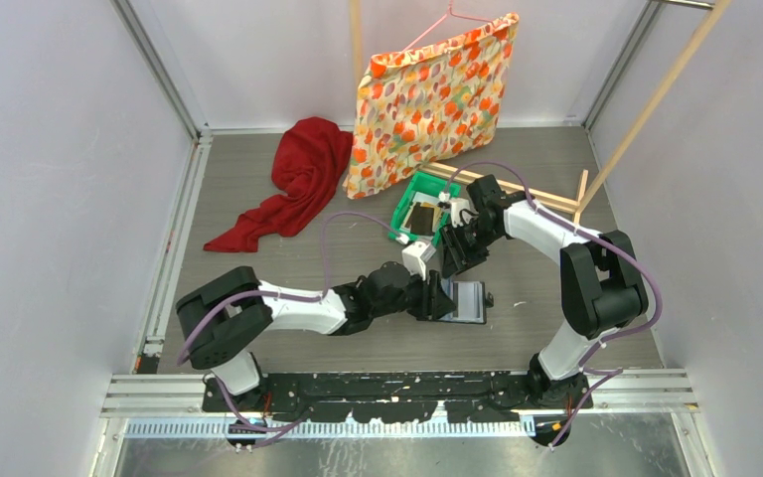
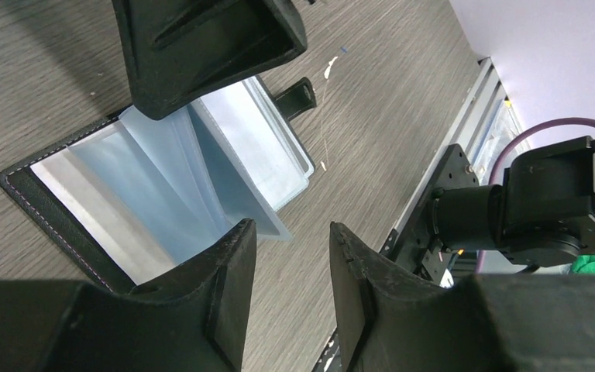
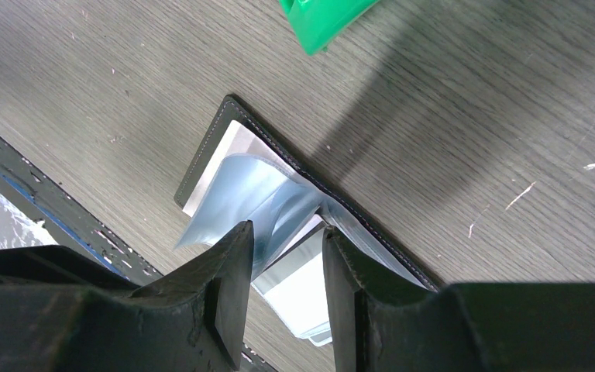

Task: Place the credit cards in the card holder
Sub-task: Turn over the card slot in the card holder.

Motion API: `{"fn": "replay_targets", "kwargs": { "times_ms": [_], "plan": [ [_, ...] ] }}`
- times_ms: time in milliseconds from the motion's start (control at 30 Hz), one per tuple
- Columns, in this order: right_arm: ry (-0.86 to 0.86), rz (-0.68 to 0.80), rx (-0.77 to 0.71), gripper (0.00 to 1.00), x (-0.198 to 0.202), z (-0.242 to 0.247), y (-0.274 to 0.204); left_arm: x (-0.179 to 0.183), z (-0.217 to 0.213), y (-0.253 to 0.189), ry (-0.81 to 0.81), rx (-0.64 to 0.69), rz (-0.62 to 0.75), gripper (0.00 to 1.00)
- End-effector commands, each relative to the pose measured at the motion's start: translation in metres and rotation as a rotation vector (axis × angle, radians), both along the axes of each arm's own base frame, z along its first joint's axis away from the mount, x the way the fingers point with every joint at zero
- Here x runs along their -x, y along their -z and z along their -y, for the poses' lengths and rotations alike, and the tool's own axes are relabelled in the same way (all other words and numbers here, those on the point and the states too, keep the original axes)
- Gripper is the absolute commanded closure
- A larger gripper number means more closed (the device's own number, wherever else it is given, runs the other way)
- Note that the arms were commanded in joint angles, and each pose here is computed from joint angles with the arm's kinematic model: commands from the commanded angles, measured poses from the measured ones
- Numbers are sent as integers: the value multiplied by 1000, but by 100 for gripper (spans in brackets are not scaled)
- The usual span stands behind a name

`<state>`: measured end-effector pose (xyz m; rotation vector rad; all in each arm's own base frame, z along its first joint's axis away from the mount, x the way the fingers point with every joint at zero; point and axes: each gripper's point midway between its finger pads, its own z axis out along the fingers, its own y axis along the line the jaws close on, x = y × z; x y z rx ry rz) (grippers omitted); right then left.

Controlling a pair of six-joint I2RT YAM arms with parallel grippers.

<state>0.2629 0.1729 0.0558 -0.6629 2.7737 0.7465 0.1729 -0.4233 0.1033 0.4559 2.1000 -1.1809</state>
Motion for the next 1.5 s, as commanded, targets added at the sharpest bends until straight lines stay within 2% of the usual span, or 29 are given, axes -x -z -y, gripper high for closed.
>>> {"fn": "replay_targets", "kwargs": {
  "times_ms": [0, 233, 367, 600, 933, 1100, 1233, 1333, 1467],
  "plan": [
    [-10, 31, -24, 56, -8, -4, -10, -4, 16, -12, 17, 40, 27, 58],
    [-10, 31, -28, 55, -8, -5, -11, -5, 24, -2, 28, 20, 6, 56],
    [-23, 52, -68, 47, -8, -8, -24, -3, 28, 2, 45, 20, -6, 56],
    [7, 186, -152, 36, -18, 13, -72, 1, 38, 7, 83, 29, -30, 56],
    [110, 360, -197, 36, -27, 62, -115, 7, 65, 9, 181, 29, -60, 55],
    [64, 451, -250, 36, -19, 70, -136, 1, 59, -3, 218, -17, 8, 52],
    [22, 546, -285, 36, -8, 70, -151, -18, 51, 15, 251, -16, -102, 51],
    [7, 586, -321, 36, 1, 70, -156, -26, 47, 26, 241, -19, -113, 52],
    [-58, 636, -376, 36, 16, 65, -156, -26, 45, 0, 238, 30, -75, 53]
  ]
}}
